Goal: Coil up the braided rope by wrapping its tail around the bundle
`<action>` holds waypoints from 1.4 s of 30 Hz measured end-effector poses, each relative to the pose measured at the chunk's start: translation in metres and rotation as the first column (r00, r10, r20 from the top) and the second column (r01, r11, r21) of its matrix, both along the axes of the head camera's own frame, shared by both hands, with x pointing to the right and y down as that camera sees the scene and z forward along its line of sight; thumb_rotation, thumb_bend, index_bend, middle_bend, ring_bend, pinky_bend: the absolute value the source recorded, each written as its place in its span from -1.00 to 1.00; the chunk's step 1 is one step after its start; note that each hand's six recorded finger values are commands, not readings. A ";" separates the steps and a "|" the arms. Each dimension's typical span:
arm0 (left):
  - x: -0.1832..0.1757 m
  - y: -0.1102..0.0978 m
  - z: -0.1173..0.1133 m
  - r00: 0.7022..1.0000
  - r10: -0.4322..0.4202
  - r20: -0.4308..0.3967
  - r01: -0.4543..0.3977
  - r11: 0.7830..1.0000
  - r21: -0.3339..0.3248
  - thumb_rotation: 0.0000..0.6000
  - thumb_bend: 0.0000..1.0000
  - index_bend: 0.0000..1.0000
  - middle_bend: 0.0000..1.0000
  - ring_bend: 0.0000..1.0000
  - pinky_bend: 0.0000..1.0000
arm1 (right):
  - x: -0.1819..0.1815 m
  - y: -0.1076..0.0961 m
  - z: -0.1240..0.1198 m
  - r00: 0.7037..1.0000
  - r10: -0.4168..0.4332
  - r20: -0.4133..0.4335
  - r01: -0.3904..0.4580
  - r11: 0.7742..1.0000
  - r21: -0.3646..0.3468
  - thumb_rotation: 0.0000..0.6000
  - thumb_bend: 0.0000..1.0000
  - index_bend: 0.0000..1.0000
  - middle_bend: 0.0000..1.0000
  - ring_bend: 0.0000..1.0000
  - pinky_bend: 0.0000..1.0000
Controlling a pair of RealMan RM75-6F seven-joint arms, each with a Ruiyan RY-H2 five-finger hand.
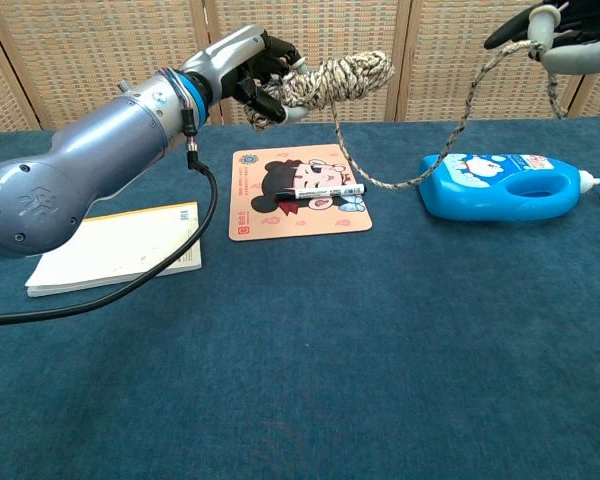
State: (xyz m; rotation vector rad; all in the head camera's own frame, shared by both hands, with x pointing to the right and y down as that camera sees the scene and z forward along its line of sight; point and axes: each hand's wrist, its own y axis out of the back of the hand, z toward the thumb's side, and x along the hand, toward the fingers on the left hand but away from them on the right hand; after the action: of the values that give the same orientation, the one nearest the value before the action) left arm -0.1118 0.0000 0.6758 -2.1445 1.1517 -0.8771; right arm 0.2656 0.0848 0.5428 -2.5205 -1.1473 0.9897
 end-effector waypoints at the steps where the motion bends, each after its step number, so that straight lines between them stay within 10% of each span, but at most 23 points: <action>1: 0.000 0.000 0.000 1.000 -0.001 0.005 0.001 1.000 0.002 1.00 0.01 0.38 0.12 -0.01 0.14 | -0.004 0.004 -0.005 1.000 -0.006 0.025 0.007 1.000 -0.010 1.00 -0.13 0.42 -0.68 -1.00 -1.00; 15: 0.006 0.018 0.015 0.992 0.069 0.103 -0.071 0.997 0.024 1.00 0.01 0.38 0.12 -0.01 0.16 | -0.070 -0.004 -0.050 0.976 -0.115 0.188 0.116 0.993 0.001 1.00 -0.13 0.42 -0.68 -1.00 -1.00; 42: 0.010 0.041 0.026 0.946 0.230 0.228 -0.256 0.963 0.090 1.00 0.01 0.39 0.12 0.00 0.20 | -0.135 -0.095 -0.104 0.948 0.059 0.312 -0.088 0.993 0.081 1.00 -0.13 0.43 -0.68 -1.00 -1.00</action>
State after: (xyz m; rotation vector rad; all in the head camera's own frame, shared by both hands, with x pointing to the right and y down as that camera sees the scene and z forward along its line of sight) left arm -0.1017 0.0406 0.7023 -1.9860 0.7906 -0.8798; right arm 0.1310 -0.0103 0.4388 -2.6364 -1.3453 0.5495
